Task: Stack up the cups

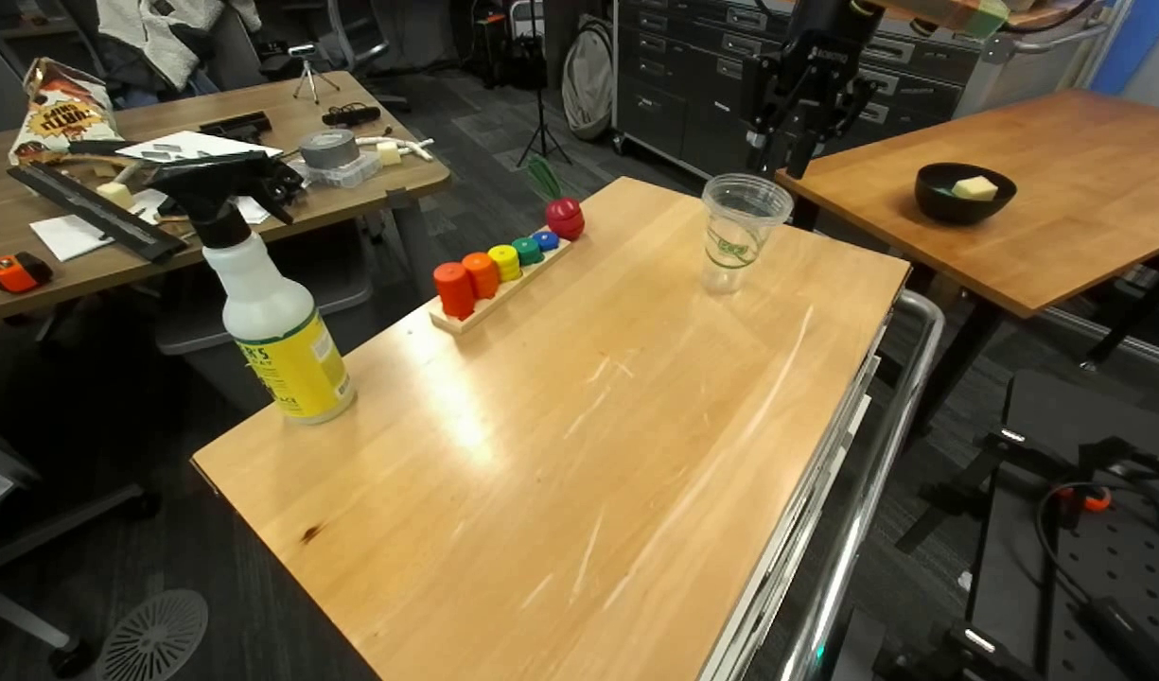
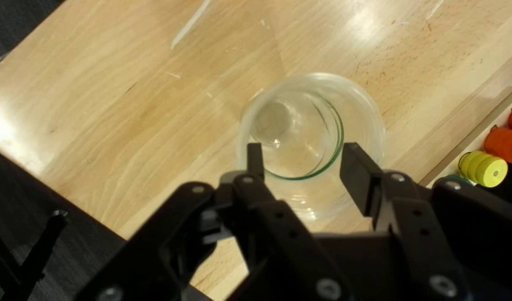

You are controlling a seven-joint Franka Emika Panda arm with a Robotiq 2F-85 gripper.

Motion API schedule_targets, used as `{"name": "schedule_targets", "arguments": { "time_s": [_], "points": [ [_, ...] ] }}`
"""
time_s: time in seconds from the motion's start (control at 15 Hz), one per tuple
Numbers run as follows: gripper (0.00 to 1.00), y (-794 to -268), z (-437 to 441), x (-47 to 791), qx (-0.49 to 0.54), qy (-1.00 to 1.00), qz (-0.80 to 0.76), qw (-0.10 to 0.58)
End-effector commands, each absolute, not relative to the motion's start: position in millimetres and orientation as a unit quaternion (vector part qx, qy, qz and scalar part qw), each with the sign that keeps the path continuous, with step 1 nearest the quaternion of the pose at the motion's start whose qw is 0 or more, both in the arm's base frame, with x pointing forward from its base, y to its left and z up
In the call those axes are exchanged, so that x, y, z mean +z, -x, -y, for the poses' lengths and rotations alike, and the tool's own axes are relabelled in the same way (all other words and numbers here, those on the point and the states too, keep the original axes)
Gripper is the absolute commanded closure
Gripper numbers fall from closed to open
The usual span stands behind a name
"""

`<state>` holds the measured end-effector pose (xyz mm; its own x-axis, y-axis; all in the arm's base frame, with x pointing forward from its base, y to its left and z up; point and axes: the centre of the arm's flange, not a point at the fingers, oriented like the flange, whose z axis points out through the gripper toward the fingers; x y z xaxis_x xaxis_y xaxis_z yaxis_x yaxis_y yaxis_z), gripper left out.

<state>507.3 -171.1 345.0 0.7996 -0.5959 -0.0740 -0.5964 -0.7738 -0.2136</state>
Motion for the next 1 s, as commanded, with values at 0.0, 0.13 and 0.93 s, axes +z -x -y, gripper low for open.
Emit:
{"name": "schedule_targets", "arguments": {
  "time_s": [0.0,0.13,0.93],
  "points": [
    [0.15,-501.2,168.3,389.1,0.003,0.953,-0.294,0.073],
    [0.0,-495.5,158.9,416.3,0.021,0.967,-0.25,0.032],
    [0.0,-459.1,65.5,542.3,0.038,0.996,-0.076,-0.008]
  ]
}}
